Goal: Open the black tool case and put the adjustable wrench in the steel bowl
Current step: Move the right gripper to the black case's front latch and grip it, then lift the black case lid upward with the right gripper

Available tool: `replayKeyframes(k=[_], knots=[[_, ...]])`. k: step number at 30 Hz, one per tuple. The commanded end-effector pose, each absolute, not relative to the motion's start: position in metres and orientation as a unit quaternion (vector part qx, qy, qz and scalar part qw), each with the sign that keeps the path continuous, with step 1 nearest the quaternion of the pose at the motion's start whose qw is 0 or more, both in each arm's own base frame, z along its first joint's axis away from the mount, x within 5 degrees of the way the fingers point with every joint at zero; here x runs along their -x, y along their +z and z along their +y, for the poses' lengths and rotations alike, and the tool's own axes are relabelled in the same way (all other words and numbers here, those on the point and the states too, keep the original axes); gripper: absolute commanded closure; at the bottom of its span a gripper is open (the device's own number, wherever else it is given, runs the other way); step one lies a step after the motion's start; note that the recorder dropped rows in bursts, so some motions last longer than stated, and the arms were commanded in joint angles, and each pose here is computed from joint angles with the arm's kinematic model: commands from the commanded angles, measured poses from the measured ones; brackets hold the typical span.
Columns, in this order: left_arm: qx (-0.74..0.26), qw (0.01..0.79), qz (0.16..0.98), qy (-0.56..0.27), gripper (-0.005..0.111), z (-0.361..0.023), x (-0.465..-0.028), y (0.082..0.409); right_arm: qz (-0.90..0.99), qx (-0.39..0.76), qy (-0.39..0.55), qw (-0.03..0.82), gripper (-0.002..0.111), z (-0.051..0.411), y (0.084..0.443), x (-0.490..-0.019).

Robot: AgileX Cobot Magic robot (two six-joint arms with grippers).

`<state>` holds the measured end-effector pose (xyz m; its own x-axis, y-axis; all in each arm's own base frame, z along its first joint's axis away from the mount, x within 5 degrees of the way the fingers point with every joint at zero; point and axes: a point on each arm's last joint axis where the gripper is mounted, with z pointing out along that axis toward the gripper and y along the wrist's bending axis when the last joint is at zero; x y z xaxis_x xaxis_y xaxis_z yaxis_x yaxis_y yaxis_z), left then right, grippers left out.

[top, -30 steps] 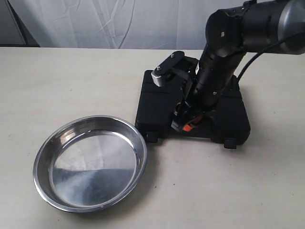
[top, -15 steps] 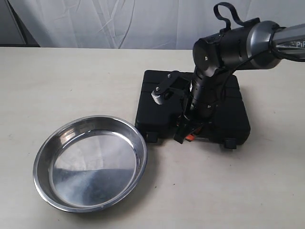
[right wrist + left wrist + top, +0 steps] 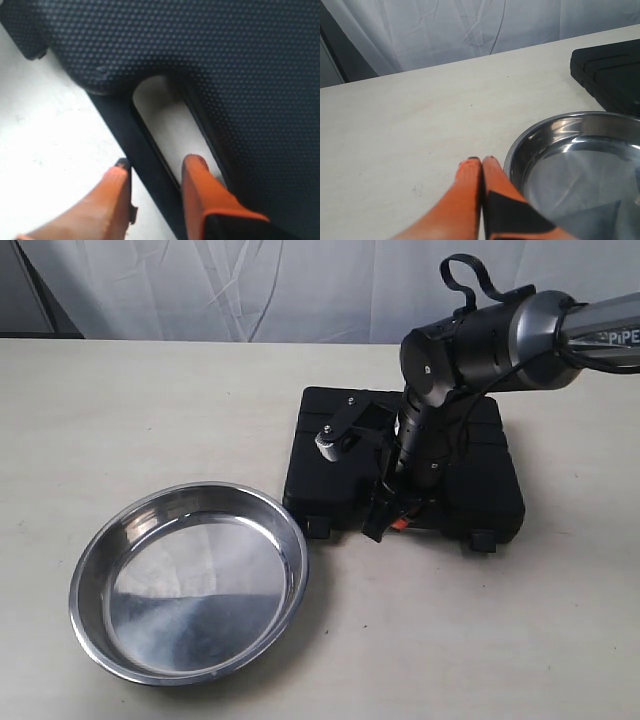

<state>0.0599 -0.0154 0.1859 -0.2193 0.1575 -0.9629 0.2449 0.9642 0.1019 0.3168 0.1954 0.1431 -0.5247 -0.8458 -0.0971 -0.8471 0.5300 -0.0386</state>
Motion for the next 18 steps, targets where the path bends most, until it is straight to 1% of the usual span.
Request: replayKeyframes(k=[1, 11, 18], knots=[[-0.128, 0.618, 0.775, -0.040, 0.106, -0.016, -0.060, 0.187, 0.883, 0.467, 0.014, 0.048, 0.109, 0.194, 0.153, -0.314], [-0.128, 0.618, 0.775, -0.040, 0.106, -0.016, -0.060, 0.187, 0.883, 0.454, 0.016, 0.119, 0.109, 0.191, 0.199, -0.310], [-0.128, 0.618, 0.775, -0.040, 0.106, -0.016, -0.060, 0.187, 0.884, 0.436, -0.024, 0.164, 0.109, 0.182, 0.223, -0.311]])
